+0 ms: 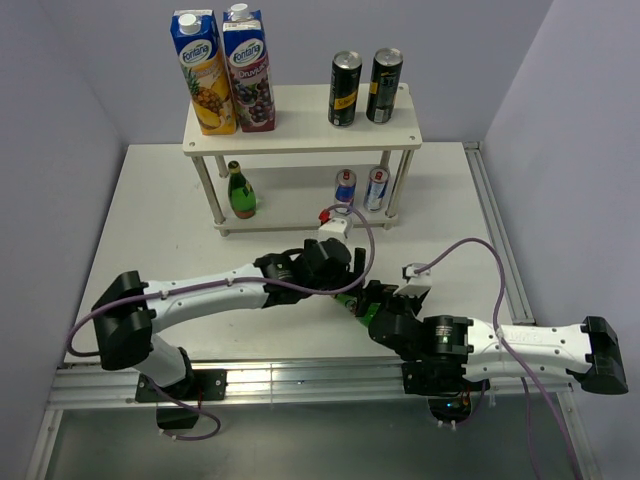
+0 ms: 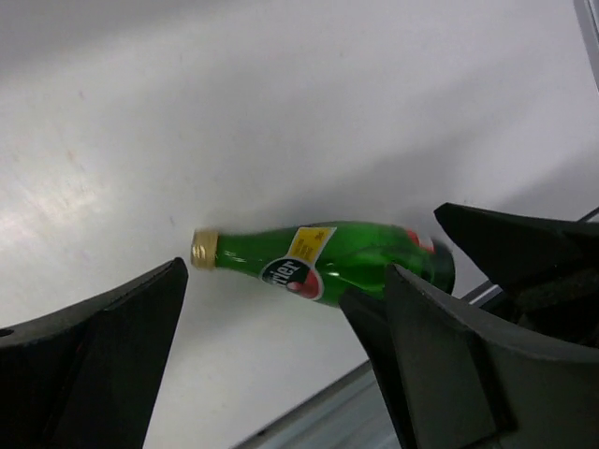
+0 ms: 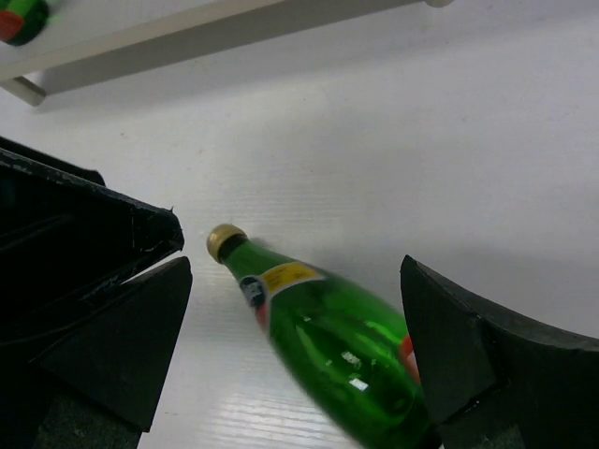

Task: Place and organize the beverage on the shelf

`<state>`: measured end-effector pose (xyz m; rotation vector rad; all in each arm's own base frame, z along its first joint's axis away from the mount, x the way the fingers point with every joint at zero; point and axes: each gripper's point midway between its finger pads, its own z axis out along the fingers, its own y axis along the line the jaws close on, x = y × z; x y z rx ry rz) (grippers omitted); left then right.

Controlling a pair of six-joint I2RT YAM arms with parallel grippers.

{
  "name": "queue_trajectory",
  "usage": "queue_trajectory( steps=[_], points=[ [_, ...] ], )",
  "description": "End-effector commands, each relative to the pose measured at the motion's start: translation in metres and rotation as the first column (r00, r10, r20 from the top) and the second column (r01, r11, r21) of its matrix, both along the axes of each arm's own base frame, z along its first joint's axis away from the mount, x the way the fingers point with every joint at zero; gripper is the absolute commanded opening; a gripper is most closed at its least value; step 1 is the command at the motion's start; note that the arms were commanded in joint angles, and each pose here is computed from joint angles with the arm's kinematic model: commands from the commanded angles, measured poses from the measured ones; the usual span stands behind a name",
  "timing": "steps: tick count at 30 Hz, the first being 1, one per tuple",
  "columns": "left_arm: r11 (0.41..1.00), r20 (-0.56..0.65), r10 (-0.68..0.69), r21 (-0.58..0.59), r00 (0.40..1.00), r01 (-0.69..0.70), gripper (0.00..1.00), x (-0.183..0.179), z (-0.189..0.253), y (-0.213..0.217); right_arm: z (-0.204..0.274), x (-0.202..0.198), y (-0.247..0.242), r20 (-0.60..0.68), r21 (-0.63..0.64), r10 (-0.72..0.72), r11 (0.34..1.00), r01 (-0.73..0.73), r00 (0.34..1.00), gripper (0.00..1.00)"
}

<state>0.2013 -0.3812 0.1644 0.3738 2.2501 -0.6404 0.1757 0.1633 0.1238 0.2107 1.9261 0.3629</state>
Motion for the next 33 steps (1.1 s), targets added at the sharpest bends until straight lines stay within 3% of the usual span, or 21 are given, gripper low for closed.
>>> queue_trajectory(
  steps=[1,4,9,13,18,22,27,31,33],
  points=[
    [0.987,-0.227,0.055,-0.135,0.972,-0.088,0.94,-0.037,0.01,-0.034,0.016,0.005,-0.007,0.045,0.094,-0.067,0.994,0.062,0.997,1.0],
    [0.985,-0.302,0.134,-0.061,0.944,-0.159,0.94,-0.051,0.002,-0.033,0.02,0.004,-0.013,0.055,0.142,-0.07,0.988,0.062,0.996,1.0],
    [0.975,-0.347,0.181,-0.062,0.92,-0.215,0.95,-0.076,0.021,-0.022,0.019,0.003,-0.014,0.06,0.162,-0.059,0.986,0.048,0.996,1.0],
    [0.966,-0.396,0.224,-0.027,0.89,-0.256,0.99,-0.092,0.011,-0.001,0.018,0.003,-0.017,0.05,0.139,-0.082,0.987,0.074,0.995,1.0],
    [0.954,-0.424,0.298,0.168,0.855,-0.25,0.99,-0.115,-0.067,0.038,0.017,0.003,-0.018,0.047,0.136,-0.084,0.988,0.077,0.995,1.0],
    [0.862,-0.306,0.442,0.403,0.843,-0.305,0.99,-0.107,-0.132,0.077,0.019,0.002,-0.02,0.052,0.163,-0.08,0.984,0.071,0.995,1.0],
    [0.821,-0.263,0.471,0.48,0.842,-0.309,0.99,-0.094,-0.169,0.079,0.02,0.001,-0.025,0.047,0.159,-0.087,0.984,0.079,0.995,1.0],
    [0.807,-0.183,0.468,0.486,0.864,-0.335,0.99,-0.081,-0.148,0.076,0.022,0.001,-0.03,0.049,0.164,-0.094,0.983,0.085,0.994,1.0],
    [0.811,-0.132,0.452,0.472,0.882,-0.346,0.99,-0.075,-0.116,0.065,0.022,0.001,-0.032,0.052,0.161,-0.096,0.983,0.086,0.994,1.0]
  ],
)
